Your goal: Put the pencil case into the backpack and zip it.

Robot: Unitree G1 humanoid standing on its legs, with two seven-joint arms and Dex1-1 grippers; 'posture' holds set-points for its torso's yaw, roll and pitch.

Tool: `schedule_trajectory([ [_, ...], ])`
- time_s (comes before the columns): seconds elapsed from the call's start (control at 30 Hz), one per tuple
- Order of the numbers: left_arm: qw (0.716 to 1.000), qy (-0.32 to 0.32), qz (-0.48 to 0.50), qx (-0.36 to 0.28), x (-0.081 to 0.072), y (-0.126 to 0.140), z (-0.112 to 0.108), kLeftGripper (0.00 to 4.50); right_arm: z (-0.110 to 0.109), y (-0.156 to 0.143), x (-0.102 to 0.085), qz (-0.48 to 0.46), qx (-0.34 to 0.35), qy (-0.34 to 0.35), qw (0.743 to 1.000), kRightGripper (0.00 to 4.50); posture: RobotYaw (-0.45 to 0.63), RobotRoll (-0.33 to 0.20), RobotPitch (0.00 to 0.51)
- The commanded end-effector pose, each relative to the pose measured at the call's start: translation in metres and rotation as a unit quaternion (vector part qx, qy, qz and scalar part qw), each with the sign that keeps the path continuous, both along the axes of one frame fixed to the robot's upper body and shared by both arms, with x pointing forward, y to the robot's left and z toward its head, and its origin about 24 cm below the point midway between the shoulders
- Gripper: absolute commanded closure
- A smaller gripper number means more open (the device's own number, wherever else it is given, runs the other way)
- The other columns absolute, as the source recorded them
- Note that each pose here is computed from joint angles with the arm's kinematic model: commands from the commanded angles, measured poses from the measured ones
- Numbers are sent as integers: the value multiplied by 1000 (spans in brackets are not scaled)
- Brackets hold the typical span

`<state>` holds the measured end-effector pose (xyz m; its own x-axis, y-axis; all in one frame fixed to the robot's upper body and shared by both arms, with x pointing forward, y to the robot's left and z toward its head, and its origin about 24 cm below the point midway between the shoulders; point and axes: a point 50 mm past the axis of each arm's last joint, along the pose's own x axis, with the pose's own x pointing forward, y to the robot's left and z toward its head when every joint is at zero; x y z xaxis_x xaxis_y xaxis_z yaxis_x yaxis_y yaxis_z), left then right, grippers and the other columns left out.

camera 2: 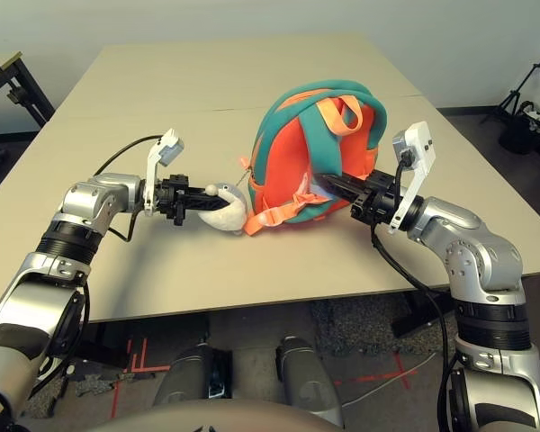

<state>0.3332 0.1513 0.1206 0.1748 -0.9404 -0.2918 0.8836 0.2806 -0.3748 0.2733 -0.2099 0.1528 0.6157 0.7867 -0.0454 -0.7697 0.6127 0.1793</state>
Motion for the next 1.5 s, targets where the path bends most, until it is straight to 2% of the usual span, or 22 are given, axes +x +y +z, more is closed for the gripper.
schedule_trajectory([
  [0.03, 1000, -4, 22, -7, -1, 11, 9, 2698, -3, 0, 0, 14, -22, 15, 1000, 4500, -187, 0, 30],
  [0.07, 1000, -3, 26, -10, -2, 14, 11, 2316, -3, -1, 0, 13, -27, 17, 999, 3818, -186, 0, 30],
  [0.13, 999, -6, 38, -11, -2, 21, 14, 1539, -3, -7, 2, 5, -37, 15, 999, 3197, -186, 0, 31],
  [0.27, 998, -10, 57, -10, -5, 34, 19, 0, 4, -16, 2, 11, -52, 13, 998, 1606, -179, 0, 33],
  [0.4, 997, -18, 74, -15, -9, 45, 28, 0, 11, -31, 0, 7, -94, 11, 995, 28, -164, 0, 33],
  [0.53, 995, -26, 95, -13, -17, 62, 39, 0, 26, -59, -7, -8, -118, 10, 993, 28, -155, 0, 33],
  [0.67, 989, -41, 137, -21, -23, 80, 50, 0, 40, -91, -10, -61, -81, 4, 995, 28, -154, 0, 34],
  [0.73, 984, -50, 170, -29, -25, 87, 49, 0, 34, -111, -3, -139, -64, -5, 988, 28, -146, 0, 34],
  [0.8, 976, -67, 204, -33, -25, 90, 47, 0, 25, -128, 8, -234, -52, -14, 971, 28, -139, 0, 34],
  [0.93, 952, -109, 282, -41, -19, 91, 39, 0, 0, -140, 22, -341, -37, 0, 939, 28, -127, 0, 32],
  [1.03, 905, -130, 403, -36, -7, 97, 22, 0, -25, -138, 35, -437, -25, 12, 899, 28, -119, 0, 32],
  [1.13, 861, -158, 483, -36, 0, 103, 12, 0, -40, -137, 42, -492, -2, 18, 871, 28, -116, 0, 27],
  [1.33, 771, -170, 613, 3, 1, 122, -14, 0, -49, -136, 50, -569, 12, -10, 823, 28, -115, 0, 28],
  [1.5, 738, -167, 653, 29, -5, 129, -31, 0, -50, -141, 52, -615, -22, -53, 786, 28, -108, 0, 32],
])
